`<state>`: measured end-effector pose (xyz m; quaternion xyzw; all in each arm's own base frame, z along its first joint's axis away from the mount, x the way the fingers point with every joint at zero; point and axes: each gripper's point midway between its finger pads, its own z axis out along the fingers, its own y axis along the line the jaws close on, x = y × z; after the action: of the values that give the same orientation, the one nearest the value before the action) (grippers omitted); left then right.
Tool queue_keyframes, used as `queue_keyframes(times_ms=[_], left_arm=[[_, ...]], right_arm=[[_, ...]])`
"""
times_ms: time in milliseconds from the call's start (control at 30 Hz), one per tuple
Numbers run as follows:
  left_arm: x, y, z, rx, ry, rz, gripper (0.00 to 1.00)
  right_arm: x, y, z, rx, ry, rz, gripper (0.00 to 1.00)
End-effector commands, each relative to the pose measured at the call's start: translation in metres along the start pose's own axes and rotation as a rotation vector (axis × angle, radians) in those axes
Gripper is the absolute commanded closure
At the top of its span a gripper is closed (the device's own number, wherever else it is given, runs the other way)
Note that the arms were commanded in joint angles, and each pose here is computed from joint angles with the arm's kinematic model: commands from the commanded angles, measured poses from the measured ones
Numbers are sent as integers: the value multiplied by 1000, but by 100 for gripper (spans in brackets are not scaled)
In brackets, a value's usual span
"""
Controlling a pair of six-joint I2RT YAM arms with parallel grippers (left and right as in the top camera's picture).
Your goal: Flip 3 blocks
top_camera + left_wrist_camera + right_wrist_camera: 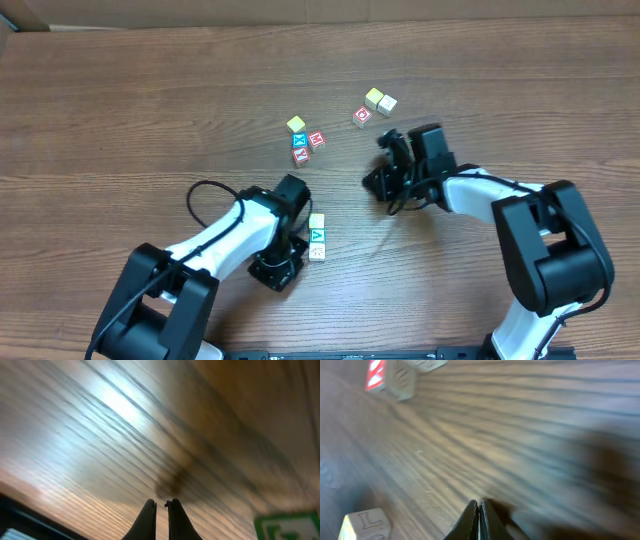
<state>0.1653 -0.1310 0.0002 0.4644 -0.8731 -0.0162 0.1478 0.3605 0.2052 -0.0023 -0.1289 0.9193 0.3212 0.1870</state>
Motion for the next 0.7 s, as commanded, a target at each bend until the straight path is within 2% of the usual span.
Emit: queue_keyframes(times_ms=[0, 267, 400, 533, 667], left_arm=[[-23, 15, -1, -50, -30, -91, 96], [-63, 18, -13, 21, 9, -38, 96], [-79, 7, -34, 154, -13, 97, 96], [-91, -10, -86, 332, -129, 229, 96], [-87, -21, -172, 530, -348, 394, 96]], right_arm=[[4, -32, -8, 87, 3, 68, 94], [-7, -46, -31, 110, -37, 109, 91], [-28, -30, -54, 110, -72, 59, 89], [-55, -8, -89, 134, -114, 11, 82], [-80, 25, -137, 150, -165, -54, 66]])
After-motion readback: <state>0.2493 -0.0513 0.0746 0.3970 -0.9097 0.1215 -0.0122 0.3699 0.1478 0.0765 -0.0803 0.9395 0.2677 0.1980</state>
